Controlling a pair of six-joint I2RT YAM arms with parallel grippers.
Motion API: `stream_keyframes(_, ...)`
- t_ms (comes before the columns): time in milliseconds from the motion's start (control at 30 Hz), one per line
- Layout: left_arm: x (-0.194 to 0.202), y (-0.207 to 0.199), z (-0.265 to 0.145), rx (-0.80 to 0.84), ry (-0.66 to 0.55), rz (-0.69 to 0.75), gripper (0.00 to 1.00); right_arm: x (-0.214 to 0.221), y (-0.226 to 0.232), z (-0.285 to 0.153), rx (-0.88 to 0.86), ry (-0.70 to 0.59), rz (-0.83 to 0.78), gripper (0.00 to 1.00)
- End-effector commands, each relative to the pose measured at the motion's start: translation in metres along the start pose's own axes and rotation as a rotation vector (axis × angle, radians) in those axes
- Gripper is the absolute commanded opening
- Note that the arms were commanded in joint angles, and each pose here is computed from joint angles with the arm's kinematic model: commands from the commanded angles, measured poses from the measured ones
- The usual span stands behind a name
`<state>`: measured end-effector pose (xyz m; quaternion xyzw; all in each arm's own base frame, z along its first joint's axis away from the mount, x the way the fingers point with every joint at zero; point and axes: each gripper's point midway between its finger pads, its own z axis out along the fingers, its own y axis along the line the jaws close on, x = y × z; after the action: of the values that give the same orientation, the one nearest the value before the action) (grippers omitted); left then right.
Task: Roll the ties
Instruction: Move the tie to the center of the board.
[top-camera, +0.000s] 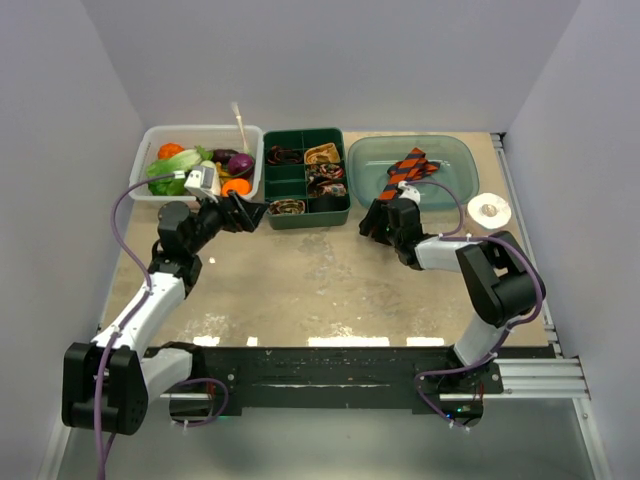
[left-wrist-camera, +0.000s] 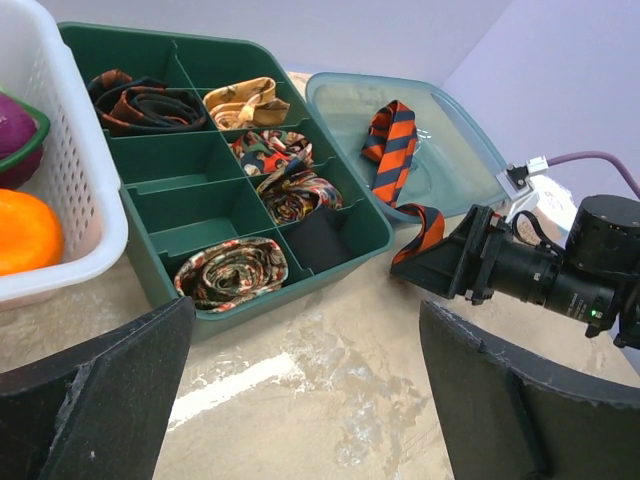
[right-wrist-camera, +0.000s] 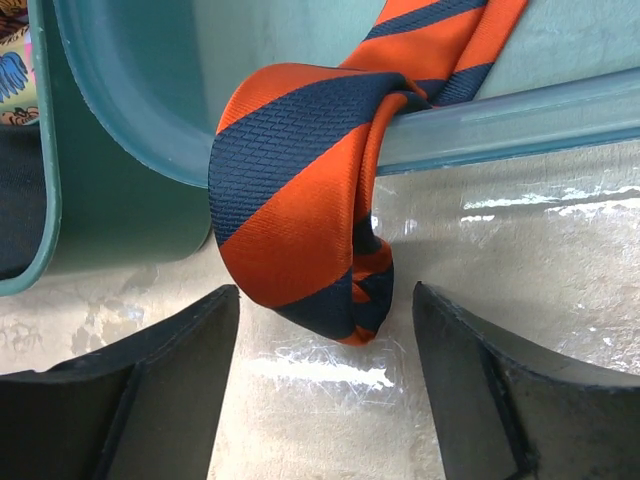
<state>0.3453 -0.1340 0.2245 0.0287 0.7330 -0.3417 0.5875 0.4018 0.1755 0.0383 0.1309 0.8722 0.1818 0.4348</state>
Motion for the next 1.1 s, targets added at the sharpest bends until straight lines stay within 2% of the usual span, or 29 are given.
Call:
stream_keyframes(0,-0.016,-0.015,0.004,0.07,-0.035,0.024,1.0,-0.028,0.013,-0.001,-0.028,-0.087,0.009,0.64)
stream_keyframes(233,-0.012,-0.015,0.004,0.079,-0.022,0.01,1.0,-0.035,0.011,0.008,0.003,-0.094,-0.033,0.32)
stream_keyframes(533,0.007,-0.016,0.009,0.102,0.039,-0.06,1.0,-0.032,0.043,-0.017,-0.159,-0.058,-0.017,0.31)
stream_keyframes(667,0.032,-0.027,0.025,0.149,0.127,-0.097,1.0,-0.028,0.057,-0.031,-0.217,-0.015,-0.011,0.31)
stream_keyframes(833,0.06,-0.061,0.051,0.238,0.238,-0.075,0.99,-0.027,0.072,-0.05,-0.28,0.029,0.009,0.3)
stream_keyframes(1067,0.092,-0.073,0.074,0.248,0.305,-0.036,0.99,-0.017,0.101,-0.068,-0.395,0.094,0.052,0.31)
